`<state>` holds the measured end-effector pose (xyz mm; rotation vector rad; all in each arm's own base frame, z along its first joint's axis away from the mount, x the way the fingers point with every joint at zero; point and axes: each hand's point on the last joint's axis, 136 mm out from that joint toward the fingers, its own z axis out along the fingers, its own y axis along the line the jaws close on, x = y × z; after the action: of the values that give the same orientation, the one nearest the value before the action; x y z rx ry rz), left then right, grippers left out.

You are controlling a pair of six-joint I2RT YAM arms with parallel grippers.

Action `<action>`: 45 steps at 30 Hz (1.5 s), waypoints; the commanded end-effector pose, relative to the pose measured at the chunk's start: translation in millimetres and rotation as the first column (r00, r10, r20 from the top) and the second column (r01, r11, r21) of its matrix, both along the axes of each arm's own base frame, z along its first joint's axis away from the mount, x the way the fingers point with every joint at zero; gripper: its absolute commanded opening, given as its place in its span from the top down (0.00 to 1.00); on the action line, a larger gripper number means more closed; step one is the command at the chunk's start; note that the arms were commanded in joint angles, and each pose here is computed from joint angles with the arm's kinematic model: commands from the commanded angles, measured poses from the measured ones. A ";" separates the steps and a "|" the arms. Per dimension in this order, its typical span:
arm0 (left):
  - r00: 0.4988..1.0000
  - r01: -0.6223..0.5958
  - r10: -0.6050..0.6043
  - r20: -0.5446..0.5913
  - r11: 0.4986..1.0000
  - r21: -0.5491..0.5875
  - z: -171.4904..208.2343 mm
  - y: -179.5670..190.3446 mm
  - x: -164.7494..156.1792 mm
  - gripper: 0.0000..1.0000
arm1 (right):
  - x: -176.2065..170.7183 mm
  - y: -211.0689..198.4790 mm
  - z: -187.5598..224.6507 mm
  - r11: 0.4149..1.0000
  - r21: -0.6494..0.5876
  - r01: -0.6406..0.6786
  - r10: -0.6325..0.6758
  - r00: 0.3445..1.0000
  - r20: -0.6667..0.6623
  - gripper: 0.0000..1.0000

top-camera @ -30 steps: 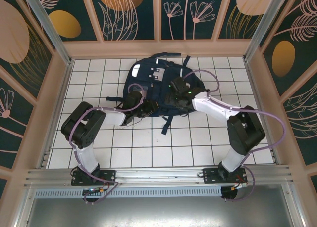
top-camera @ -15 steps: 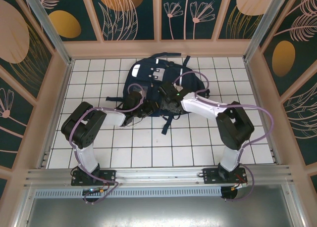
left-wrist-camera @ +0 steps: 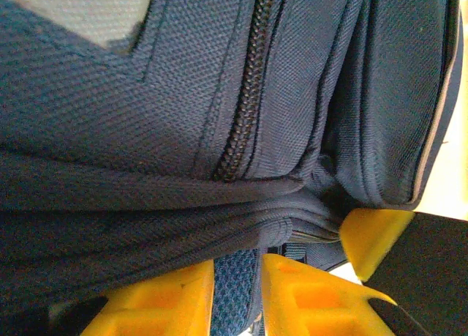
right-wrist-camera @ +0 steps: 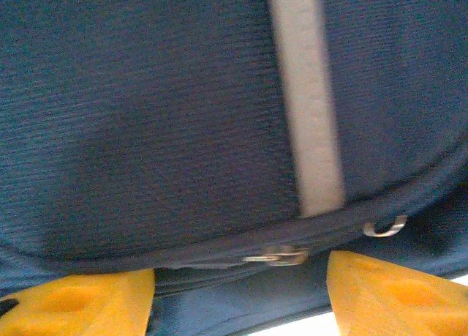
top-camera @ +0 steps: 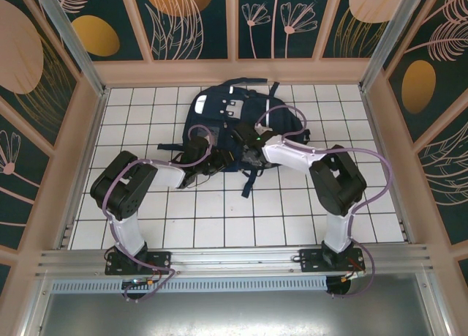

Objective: Pack the student bag

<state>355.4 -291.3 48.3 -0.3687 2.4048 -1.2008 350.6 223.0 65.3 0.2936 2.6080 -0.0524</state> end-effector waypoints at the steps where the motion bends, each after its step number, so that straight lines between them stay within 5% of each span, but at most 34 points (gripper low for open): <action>1: 1.000 0.006 -0.006 -0.003 1.000 0.018 -4.3 1.5 -1.9 0.75 | 5.9 -47.6 21.8 0.992 -0.080 0.096 -0.090 0.993 0.076 0.42; 13: 1.000 0.002 -0.002 -0.001 0.999 0.046 -3.3 2.8 2.3 0.76 | 1.0 -69.0 47.2 0.992 -0.091 0.093 -0.081 0.989 0.125 0.49; 17: 1.000 0.002 -0.002 -0.001 0.999 0.050 -2.9 2.2 3.2 0.75 | 4.8 -36.4 48.0 0.999 0.046 -0.013 0.006 0.989 0.145 0.44; 24: 1.000 -0.007 0.007 0.003 0.998 0.056 -1.0 3.4 4.6 0.76 | -4.3 -26.7 3.1 0.995 0.105 0.005 -0.010 0.999 0.043 0.39; 32: 1.000 -0.009 0.009 -0.001 0.999 0.047 0.3 2.4 5.3 0.75 | 2.6 -50.4 -16.0 0.984 0.156 0.088 -0.096 0.994 0.045 0.59; 40: 1.000 -0.006 0.007 -0.003 0.998 0.061 0.6 3.2 5.7 0.75 | 15.7 -53.5 1.5 0.987 0.157 0.039 -0.057 0.992 0.114 0.75; 45: 1.000 -0.008 0.009 -0.012 0.997 0.077 -3.2 6.6 3.9 0.76 | 19.1 -52.9 8.5 0.990 0.140 -0.011 -0.006 0.993 0.122 1.00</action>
<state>357.3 -290.9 46.6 -0.3643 2.4375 -1.1614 355.8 174.7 54.7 0.3649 2.5619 0.1481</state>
